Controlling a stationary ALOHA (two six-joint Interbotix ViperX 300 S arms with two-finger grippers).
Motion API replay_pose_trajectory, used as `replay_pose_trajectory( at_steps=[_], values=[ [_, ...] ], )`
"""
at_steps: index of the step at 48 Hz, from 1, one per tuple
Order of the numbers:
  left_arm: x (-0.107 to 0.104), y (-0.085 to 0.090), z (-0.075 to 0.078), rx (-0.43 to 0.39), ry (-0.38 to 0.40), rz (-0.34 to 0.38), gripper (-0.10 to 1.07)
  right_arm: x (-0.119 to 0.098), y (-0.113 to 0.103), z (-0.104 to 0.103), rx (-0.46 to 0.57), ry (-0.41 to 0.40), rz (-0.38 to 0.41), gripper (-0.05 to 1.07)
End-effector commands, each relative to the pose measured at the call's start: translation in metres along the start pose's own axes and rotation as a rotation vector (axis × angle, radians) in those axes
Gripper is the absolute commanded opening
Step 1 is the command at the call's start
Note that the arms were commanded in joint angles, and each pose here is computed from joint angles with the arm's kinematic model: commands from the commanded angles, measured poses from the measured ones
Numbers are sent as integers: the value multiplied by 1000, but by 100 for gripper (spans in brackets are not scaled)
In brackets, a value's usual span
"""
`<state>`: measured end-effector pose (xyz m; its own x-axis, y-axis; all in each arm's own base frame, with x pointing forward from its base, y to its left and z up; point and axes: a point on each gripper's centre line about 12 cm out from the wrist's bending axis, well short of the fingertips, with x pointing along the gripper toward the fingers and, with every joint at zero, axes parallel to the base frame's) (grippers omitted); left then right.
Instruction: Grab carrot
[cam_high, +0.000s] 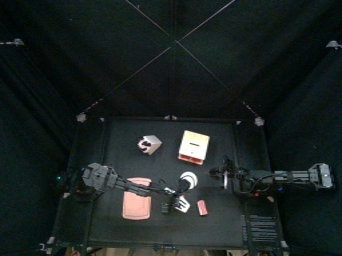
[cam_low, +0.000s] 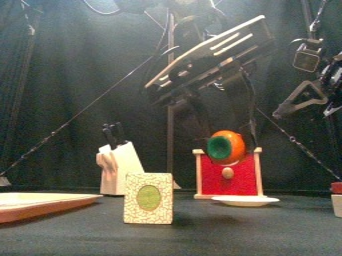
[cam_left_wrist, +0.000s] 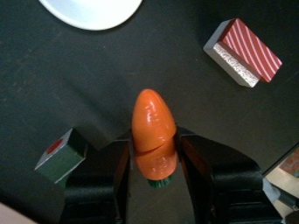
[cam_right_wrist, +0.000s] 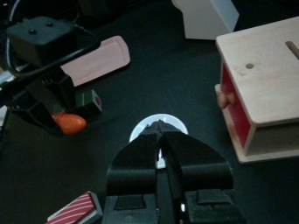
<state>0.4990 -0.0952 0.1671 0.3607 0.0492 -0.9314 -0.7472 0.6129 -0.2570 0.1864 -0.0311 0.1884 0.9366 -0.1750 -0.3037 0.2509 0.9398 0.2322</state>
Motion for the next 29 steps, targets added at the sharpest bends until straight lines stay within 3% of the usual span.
replay_pose_trajectory(
  at_steps=[1,29],
  values=[
    [-24,-4,9,-5,-35,-41,64,1,0,3,-2,-8,-1,3],
    [-28,0,9,-1,-42,-37,64,1,0,3,9,-4,-3,3]
  ],
)
